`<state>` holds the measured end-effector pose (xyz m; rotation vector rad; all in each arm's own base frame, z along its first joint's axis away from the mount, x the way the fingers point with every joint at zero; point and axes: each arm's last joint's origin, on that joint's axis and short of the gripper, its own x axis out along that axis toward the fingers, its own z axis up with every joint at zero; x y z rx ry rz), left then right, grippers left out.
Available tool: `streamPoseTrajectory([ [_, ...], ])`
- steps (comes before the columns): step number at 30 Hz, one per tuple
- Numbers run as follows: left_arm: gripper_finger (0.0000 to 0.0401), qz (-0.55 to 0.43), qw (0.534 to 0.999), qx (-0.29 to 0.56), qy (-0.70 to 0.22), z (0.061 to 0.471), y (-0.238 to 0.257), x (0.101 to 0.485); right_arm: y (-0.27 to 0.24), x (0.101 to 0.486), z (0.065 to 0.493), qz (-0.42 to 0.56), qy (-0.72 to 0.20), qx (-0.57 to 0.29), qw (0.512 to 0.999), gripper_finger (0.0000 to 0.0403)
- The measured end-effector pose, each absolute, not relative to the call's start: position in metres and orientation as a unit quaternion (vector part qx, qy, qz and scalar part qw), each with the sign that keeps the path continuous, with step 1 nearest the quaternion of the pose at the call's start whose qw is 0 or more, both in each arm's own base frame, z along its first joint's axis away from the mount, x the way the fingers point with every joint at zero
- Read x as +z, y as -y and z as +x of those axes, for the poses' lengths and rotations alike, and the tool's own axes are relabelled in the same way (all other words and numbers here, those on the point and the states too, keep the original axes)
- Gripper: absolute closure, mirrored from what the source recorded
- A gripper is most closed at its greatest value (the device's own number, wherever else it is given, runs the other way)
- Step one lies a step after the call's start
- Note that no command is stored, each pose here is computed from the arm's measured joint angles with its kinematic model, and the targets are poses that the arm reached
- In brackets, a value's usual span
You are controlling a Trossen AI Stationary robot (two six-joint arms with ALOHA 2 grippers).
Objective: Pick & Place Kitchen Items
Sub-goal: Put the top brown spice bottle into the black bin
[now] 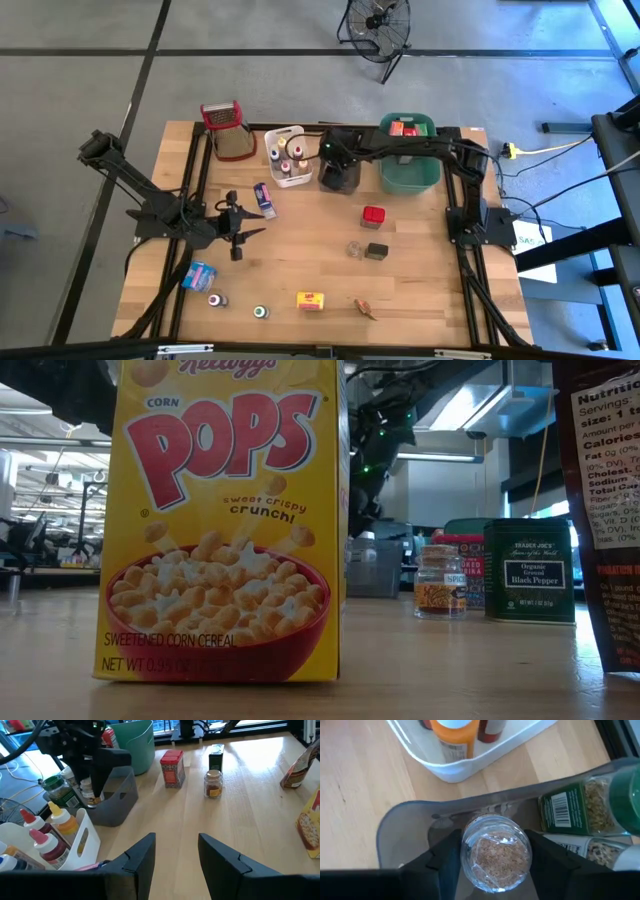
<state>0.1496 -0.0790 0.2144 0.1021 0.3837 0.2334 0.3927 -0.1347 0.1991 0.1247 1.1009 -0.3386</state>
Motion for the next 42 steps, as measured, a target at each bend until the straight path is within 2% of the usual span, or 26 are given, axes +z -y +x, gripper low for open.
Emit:
streamPoseTrajectory([
  [11, 0.0258, 0.050, 0.974, 0.116, -0.190, 0.150, 0.079, 0.214, 0.142, 0.199, 0.391, 0.081, -0.515, -0.178, 0.835, 0.0209],
  [20, 0.0258, 0.040, 0.974, 0.118, -0.189, 0.150, 0.079, 0.214, 0.154, 0.169, 0.399, 0.108, -0.518, -0.190, 0.827, 0.0211],
  [34, 0.0258, 0.073, 0.966, 0.125, -0.215, 0.158, 0.084, 0.202, 0.158, 0.170, 0.400, 0.115, -0.509, -0.188, 0.832, 0.0211],
  [42, 0.0258, 0.077, 0.969, 0.121, -0.204, 0.159, 0.085, 0.205, 0.158, 0.171, 0.401, 0.120, -0.504, -0.191, 0.834, 0.0189],
])
